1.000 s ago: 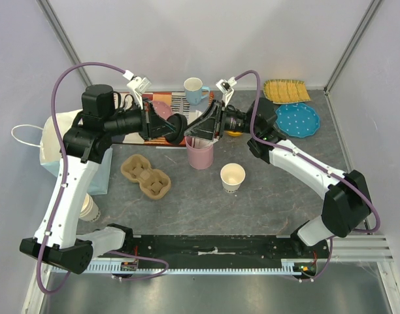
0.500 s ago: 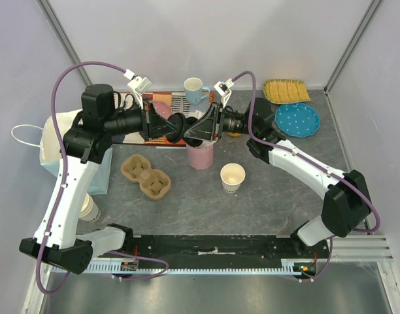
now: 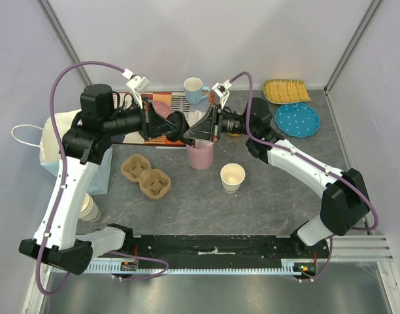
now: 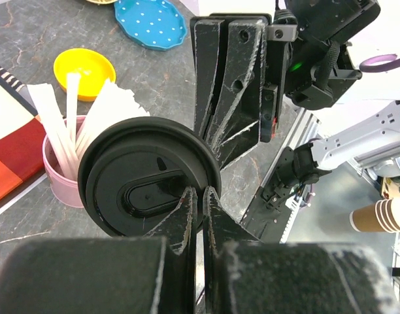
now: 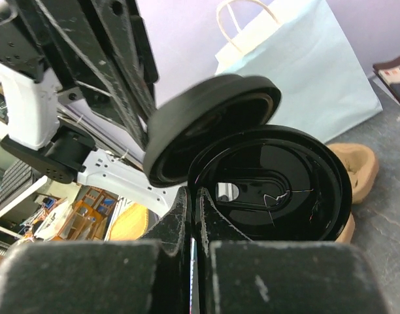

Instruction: Pack the takeout coffee

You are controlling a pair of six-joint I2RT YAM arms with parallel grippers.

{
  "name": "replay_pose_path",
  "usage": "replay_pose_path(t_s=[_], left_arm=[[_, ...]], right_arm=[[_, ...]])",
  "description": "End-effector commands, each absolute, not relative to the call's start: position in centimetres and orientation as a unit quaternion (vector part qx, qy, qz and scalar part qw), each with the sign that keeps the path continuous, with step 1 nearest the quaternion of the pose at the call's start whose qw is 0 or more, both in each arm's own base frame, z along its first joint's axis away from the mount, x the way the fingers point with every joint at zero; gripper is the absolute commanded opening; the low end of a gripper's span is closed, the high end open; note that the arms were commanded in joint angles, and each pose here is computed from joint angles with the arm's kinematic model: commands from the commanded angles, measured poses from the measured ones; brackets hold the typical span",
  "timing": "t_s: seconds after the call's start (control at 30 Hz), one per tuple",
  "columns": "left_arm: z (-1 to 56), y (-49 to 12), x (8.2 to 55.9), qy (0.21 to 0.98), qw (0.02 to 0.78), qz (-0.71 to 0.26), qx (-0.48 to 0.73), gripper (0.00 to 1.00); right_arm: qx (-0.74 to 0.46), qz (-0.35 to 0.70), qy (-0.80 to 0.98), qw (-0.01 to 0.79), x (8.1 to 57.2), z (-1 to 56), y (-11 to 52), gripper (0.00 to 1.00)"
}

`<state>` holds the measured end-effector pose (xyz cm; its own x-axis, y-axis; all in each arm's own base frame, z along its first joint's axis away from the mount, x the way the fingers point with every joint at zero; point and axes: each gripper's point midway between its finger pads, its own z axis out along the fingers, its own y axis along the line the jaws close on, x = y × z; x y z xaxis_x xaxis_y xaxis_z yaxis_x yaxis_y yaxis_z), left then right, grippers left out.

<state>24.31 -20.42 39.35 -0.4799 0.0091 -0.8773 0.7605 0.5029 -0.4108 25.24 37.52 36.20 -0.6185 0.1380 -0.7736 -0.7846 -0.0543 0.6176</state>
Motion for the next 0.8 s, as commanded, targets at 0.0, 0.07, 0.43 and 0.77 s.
replay_pose_path(t_s=[0.0,0.07,0.43,0.77], left_arm=[[40.2,-19.6,24.9,0.747,0.471,-0.398,0.248,0.02],[40.1,-19.0,25.4,0.752,0.481,-0.378,0.245,0.02],[33.6,-15.5,28.2,0.803,0.484,-0.244,0.249,0.02],[22.9,-13.6,34.3,0.857,0.407,-0.124,0.29,0.02]], right_arm=[[-0.276,0.642,0.624,0.35,26.0,34.7,37.6,0.0],[-0.277,0.63,0.64,0.343,25.8,33.7,37.4,0.0],[-0.297,0.588,0.664,0.353,25.4,32.6,36.3,0.0],[-0.323,0.563,0.648,0.399,24.3,35.2,34.7,0.0]])
